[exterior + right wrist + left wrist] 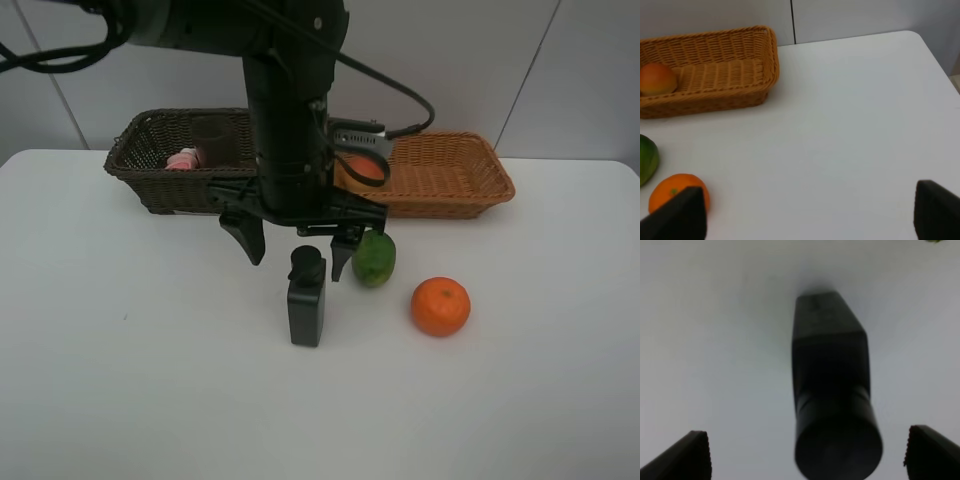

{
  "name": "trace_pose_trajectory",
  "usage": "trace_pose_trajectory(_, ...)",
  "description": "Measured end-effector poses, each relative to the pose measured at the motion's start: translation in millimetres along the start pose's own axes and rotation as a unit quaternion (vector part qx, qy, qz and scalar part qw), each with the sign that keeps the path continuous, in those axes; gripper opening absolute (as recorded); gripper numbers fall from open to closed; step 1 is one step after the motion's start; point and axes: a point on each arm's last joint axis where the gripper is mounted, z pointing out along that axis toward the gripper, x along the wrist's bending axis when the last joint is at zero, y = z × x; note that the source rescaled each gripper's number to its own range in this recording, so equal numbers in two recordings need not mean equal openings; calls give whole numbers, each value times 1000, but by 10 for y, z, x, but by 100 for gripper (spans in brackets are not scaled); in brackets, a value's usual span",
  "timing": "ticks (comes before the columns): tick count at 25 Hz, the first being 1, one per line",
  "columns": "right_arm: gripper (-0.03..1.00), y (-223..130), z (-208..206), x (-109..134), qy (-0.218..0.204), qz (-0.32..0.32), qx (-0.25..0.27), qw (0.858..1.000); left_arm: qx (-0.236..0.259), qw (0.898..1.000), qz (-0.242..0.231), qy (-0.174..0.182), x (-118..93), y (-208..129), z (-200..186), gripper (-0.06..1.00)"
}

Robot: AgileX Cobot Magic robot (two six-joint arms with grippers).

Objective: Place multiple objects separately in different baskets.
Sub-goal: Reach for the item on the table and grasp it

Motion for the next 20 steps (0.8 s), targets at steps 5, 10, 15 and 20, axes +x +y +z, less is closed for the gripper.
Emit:
trace_pose_trajectory(5, 75, 0, 0, 0, 0, 0, 0, 1000, -5, 1000, 3, -13, -79, -10, 54, 100)
trace_pose_trajectory(10, 75, 0, 0, 0, 0, 0, 0, 1000, 9, 1000, 4, -3, -83, -13, 160, 100)
trace_pose_trajectory(15, 75, 0, 0, 0, 0, 0, 0, 1000, 28, 1000, 4, 10, -87, -12, 337, 100)
trace_pose_trajectory(20, 75, 0, 0, 0, 0, 0, 0, 1000, 19, 1000, 8, 11, -91, 9, 376, 100)
